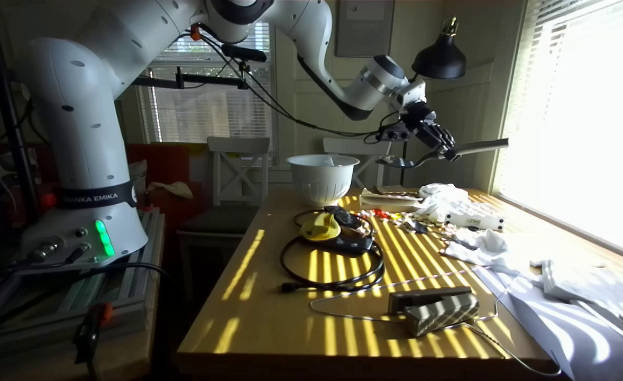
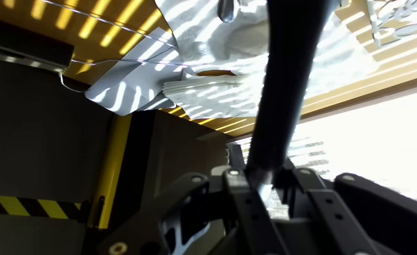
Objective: Pick up the spatula and scoop up the white blocks then put them into the colander
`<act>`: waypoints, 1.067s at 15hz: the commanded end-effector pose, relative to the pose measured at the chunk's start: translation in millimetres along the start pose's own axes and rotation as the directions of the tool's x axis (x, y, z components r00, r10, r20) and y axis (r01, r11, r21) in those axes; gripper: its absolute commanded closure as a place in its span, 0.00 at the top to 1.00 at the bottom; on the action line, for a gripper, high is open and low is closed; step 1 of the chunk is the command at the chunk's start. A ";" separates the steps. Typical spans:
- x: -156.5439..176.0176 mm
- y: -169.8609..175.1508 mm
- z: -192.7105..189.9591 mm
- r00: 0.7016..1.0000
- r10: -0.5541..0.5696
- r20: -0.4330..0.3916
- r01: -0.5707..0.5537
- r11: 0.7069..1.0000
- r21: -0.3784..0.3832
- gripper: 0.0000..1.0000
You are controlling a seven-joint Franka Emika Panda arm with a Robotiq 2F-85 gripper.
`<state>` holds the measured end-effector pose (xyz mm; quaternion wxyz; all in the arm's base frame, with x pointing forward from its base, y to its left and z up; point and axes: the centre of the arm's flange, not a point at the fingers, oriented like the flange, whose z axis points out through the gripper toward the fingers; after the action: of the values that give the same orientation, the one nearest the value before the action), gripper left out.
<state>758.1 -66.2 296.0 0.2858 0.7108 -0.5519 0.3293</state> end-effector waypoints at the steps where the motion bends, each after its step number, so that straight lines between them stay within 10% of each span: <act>1: 7.6 5.2 -43.2 0.994 -0.106 0.025 0.104 0.993 0.057 0.06; 16: -57.0 51.0 -179.1 0.960 -0.278 -0.035 0.270 0.884 0.382 0.06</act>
<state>713.0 94.3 353.7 0.2095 0.8274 -0.3804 0.3560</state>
